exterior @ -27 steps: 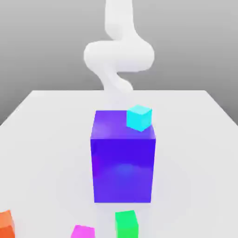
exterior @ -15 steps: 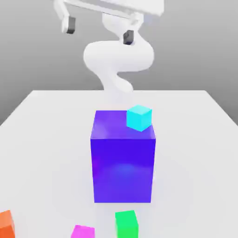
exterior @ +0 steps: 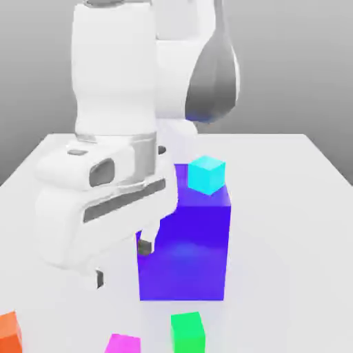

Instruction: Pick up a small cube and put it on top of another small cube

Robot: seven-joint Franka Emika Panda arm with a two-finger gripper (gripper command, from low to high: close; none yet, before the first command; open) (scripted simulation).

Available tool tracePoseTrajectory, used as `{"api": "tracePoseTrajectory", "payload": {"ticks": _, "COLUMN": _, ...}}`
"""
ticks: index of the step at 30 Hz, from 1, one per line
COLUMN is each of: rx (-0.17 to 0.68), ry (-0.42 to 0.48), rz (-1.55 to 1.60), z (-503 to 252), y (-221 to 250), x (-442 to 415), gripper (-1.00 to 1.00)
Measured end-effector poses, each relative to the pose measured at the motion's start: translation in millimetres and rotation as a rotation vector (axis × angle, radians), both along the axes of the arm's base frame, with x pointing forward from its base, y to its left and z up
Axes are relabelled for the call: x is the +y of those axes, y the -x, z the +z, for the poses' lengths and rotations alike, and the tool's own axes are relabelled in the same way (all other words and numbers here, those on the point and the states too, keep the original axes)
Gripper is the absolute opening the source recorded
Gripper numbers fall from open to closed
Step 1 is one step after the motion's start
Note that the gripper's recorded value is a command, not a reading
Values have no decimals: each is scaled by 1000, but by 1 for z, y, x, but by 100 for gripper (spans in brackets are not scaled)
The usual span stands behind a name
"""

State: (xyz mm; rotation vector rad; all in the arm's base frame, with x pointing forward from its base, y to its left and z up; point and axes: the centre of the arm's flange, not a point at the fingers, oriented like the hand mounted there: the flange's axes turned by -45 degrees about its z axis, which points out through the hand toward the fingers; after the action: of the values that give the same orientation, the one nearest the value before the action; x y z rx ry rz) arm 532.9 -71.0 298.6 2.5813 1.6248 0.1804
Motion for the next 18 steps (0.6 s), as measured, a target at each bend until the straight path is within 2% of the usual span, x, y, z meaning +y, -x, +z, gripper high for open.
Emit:
{"api": "tracePoseTrajectory", "payload": {"ticks": 6, "rx": 129, "ry": 10, "rz": 222, "z": -96, "y": 11, "x": -13, "gripper": 0}}
{"api": "tracePoseTrajectory", "payload": {"ticks": 10, "rx": 145, "ry": 9, "rz": 252, "z": -153, "y": 13, "x": -15, "gripper": 0}}
{"api": "tracePoseTrajectory", "payload": {"ticks": 11, "rx": 146, "ry": 9, "rz": 253, "z": -165, "y": 14, "x": -15, "gripper": -100}}
{"api": "tracePoseTrajectory", "payload": {"ticks": 18, "rx": 148, "ry": 8, "rz": 254, "z": -166, "y": 14, "x": -15, "gripper": -100}}
